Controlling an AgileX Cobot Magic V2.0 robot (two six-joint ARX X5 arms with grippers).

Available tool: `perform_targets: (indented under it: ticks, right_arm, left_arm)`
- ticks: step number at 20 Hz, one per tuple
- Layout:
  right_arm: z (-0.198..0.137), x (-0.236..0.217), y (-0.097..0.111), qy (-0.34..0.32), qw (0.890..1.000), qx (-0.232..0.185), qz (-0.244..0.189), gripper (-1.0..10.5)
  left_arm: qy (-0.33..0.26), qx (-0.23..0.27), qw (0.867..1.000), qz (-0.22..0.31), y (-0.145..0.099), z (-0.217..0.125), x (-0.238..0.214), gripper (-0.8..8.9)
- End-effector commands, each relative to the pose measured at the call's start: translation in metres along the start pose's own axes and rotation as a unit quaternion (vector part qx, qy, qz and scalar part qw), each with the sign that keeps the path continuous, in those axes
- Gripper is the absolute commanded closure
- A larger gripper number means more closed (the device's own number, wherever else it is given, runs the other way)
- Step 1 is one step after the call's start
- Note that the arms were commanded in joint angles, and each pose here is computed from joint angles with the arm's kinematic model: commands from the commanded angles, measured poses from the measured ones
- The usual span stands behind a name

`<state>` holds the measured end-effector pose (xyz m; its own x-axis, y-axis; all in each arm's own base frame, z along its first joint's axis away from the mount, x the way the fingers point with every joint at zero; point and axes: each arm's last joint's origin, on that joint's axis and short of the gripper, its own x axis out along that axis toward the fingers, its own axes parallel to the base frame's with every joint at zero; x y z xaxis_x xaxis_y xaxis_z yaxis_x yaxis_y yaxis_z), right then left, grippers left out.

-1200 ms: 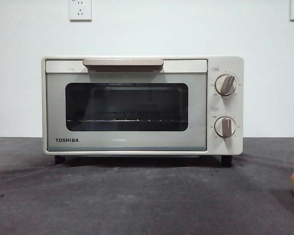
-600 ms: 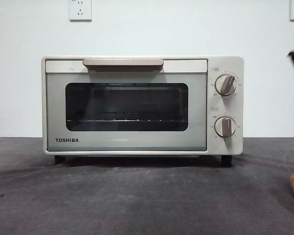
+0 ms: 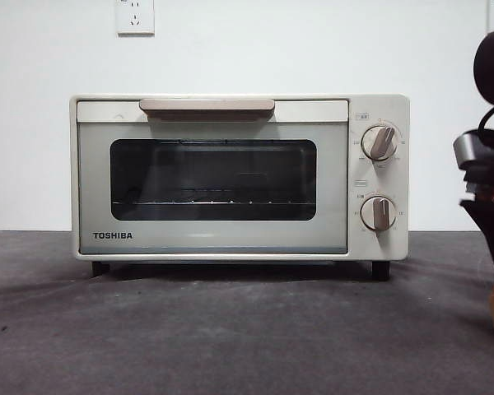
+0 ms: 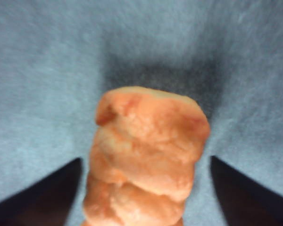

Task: The left arm flap open the oven, the right arm pick bread and place it into oven, the left arm flap close the oven

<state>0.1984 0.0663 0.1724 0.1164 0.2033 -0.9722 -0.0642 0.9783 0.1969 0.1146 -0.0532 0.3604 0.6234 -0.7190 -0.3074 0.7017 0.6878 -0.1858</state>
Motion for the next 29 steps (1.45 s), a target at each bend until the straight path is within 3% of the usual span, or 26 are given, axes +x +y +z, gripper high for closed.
perform_targets:
  ticks: [1, 6, 13, 15, 19, 23, 29]
  right_arm:
    - [0.002, 0.006, 0.001, 0.012, 1.0, -0.005, -0.003, 6.9]
    - [0.007, 0.002, 0.004, 0.002, 1.0, -0.009, 0.021, 9.3]
    - [-0.009, -0.075, 0.016, -0.091, 0.988, -0.046, 0.113, 9.3]
    - [-0.026, -0.098, 0.016, -0.142, 0.979, -0.07, 0.128, 9.3]
    - [-0.067, -0.135, 0.011, -0.242, 0.954, -0.097, 0.15, 9.3]
    - [-0.102, -0.155, 0.005, -0.312, 0.929, -0.106, 0.167, 9.3]
    - [-0.128, -0.167, -0.001, -0.368, 0.905, -0.106, 0.186, 9.3]
  left_arm:
    - [-0.009, 0.005, 1.0, -0.005, -0.002, 0.006, -0.002, 3.13]
    - [-0.01, 0.006, 1.0, -0.005, -0.002, 0.006, -0.002, 3.14]
    - [-0.003, -0.01, 1.0, -0.005, 0.0, 0.006, 0.002, 3.18]
    - [0.014, -0.021, 1.0, -0.004, 0.005, 0.005, 0.011, 3.33]
    - [0.057, -0.045, 0.997, -0.008, 0.017, 0.013, 0.037, 6.16]
    - [0.108, -0.032, 0.994, -0.013, 0.029, 0.032, 0.074, 7.9]
    - [0.154, 0.048, 0.987, -0.018, 0.041, 0.052, 0.144, 7.97]
